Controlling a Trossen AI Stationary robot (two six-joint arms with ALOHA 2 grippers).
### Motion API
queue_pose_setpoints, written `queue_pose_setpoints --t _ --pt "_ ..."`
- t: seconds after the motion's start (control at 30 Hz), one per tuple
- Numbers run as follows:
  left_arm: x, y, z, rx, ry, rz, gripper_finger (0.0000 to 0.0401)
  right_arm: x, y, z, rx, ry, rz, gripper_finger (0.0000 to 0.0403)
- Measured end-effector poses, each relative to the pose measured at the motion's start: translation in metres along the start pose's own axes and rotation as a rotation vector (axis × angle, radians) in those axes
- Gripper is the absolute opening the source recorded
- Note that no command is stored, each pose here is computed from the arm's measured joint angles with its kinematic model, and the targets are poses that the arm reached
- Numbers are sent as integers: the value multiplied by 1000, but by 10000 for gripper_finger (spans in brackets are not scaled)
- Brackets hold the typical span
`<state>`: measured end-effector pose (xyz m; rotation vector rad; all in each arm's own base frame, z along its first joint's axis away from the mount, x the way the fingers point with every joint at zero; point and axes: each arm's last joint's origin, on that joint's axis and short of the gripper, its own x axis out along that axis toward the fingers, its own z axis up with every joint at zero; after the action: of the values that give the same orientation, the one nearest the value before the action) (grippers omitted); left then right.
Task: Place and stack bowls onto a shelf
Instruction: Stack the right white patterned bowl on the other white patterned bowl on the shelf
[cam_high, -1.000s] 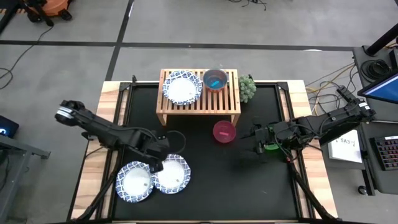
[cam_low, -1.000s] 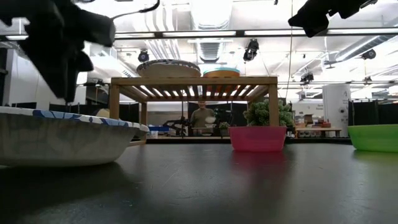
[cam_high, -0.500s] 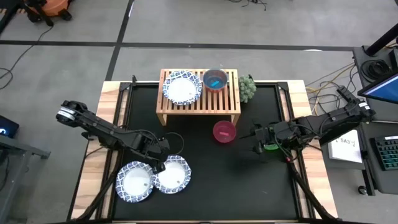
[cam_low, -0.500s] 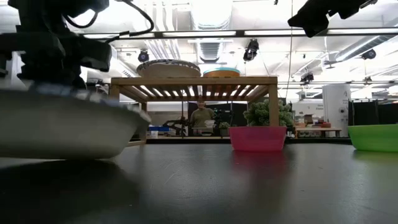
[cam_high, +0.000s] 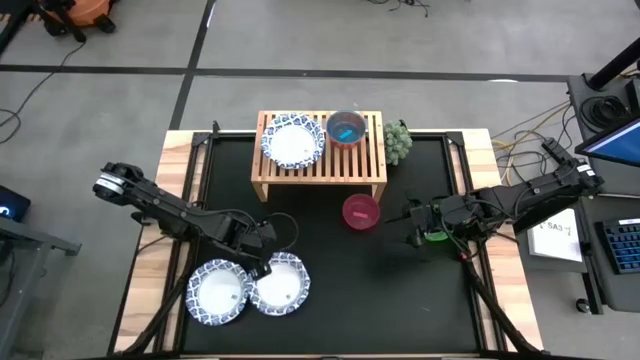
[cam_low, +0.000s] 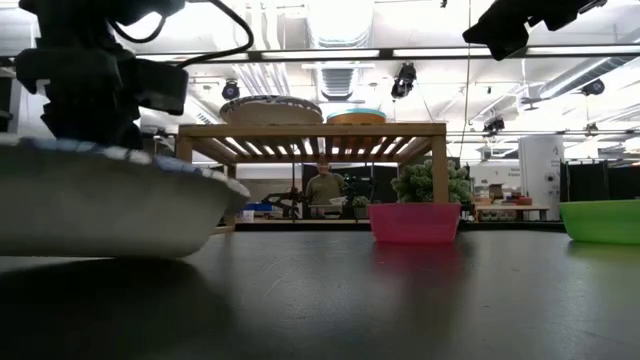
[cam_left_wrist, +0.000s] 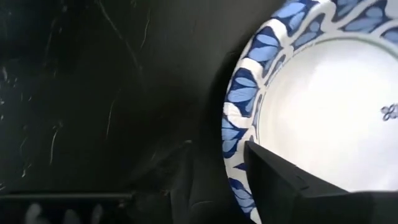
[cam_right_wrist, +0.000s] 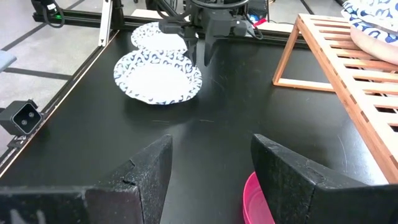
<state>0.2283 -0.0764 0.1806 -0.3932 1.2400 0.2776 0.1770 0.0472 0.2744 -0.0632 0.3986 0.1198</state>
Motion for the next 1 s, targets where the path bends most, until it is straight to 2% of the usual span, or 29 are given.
queue_pose_setpoints --t 0.3,0.77,1.0 --pt "0 -3 3 -13 -36 -35 161 0 0 0 6 0 0 208" --pt "4 -7 5 -22 -56 -79 162 0 0 0 7 1 0 208" --pt "22 -8 4 -31 -8 -32 162 0 0 0 7 3 0 208"
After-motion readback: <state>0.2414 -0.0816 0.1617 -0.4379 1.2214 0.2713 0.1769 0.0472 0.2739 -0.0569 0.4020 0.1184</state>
